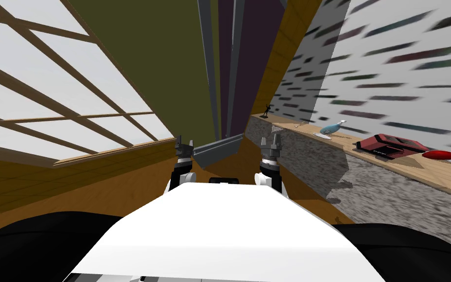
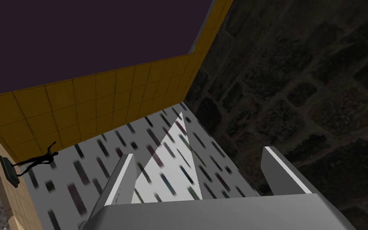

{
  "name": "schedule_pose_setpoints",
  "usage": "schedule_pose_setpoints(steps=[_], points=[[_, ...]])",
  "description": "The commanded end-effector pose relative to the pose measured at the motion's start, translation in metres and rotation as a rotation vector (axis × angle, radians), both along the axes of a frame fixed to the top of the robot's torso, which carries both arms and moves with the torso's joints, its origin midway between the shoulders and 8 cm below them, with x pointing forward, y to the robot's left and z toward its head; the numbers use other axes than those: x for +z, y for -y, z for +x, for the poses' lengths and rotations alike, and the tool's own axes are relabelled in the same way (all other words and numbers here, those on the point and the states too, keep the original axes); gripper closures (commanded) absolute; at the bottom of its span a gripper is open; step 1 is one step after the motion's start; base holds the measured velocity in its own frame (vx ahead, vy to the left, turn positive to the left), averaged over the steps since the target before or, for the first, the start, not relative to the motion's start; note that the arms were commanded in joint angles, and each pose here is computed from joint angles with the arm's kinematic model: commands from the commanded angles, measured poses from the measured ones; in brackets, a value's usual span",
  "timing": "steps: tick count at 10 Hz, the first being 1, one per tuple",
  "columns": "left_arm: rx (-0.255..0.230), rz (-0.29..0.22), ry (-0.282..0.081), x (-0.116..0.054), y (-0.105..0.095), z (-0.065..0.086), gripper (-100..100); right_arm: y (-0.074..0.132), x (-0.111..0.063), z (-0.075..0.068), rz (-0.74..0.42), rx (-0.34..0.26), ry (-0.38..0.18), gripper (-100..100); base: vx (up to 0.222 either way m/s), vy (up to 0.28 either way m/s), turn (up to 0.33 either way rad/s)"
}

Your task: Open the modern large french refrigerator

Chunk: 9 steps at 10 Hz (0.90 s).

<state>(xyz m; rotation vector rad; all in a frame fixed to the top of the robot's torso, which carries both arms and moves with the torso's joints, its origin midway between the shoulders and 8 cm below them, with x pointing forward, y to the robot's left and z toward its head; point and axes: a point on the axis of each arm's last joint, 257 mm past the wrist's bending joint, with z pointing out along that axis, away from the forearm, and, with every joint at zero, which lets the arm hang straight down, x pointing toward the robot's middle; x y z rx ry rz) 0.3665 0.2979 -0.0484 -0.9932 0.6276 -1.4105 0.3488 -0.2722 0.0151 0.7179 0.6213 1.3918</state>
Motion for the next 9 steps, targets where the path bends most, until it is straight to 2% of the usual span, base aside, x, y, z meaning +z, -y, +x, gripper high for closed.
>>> schedule_pose_setpoints(steps=[1, 3, 4, 7, 9], points=[[0.000, 0.000, 0.000, 0.000, 0.000, 0.000, 0, 0.000, 0.000, 0.000, 0.000, 0.000, 0.000, 0, 0.000, 0.000, 0.000], [0.000, 0.000, 0.000, 0.000, 0.000, 0.000, 0, 0.000, 0.000, 0.000, 0.000, 0.000, 0.000, 0, 0.000, 0.000, 0.000], [-0.030, 0.037, -0.009, -0.002, 0.005, 0.002, -100, 0.000, 0.000, 0.000, 0.000, 0.000, 0.000, 0, 0.023, -0.003, 0.014], [-0.094, 0.089, -0.026, -0.013, 0.017, 0.008, -100, 0.000, 0.000, 0.000, 0.000, 0.000, -0.001, 0, 0.057, -0.024, 0.023], [-0.132, 0.099, -0.036, -0.024, 0.025, 0.012, -100, 0.000, 0.000, 0.000, 0.000, 0.000, -0.001, 0, 0.088, -0.042, 0.030]])
